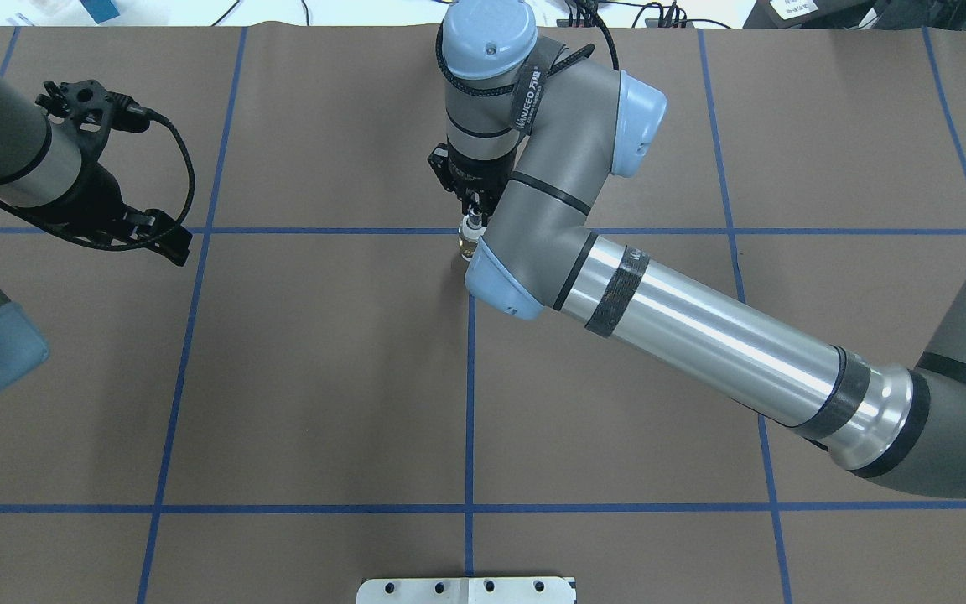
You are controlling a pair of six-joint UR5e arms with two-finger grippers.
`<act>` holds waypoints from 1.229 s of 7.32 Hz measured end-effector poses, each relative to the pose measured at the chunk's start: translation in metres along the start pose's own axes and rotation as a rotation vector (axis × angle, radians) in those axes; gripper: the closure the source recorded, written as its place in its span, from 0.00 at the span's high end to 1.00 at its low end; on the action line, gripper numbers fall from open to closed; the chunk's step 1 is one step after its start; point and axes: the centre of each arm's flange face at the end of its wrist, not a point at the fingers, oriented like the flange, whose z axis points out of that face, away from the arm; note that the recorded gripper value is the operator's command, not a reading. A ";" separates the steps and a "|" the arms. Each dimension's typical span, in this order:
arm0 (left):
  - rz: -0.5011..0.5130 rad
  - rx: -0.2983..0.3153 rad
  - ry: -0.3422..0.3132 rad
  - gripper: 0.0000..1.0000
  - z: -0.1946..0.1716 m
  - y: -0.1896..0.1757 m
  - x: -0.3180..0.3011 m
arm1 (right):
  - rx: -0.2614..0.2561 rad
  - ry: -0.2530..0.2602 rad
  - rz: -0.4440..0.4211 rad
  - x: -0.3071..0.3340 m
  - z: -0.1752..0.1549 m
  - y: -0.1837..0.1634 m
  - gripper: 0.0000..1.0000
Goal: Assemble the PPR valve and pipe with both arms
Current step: 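Press the chrome valve down into the white fitting with the right gripper, then open the right gripper and raise it away while the left arm withdraws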
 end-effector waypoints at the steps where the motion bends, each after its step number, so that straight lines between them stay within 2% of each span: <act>1: 0.000 -0.001 0.000 1.00 0.000 0.000 0.000 | 0.000 -0.001 -0.001 0.000 0.000 0.000 1.00; 6: -0.001 0.000 0.001 1.00 0.000 0.000 0.000 | -0.001 -0.016 -0.015 -0.002 -0.009 0.002 1.00; 7: 0.000 0.002 0.003 1.00 -0.002 0.000 0.001 | -0.002 -0.037 -0.023 0.005 -0.019 0.002 1.00; 9: 0.006 0.011 0.016 1.00 -0.010 0.004 0.002 | -0.002 -0.087 -0.046 0.066 -0.037 -0.010 1.00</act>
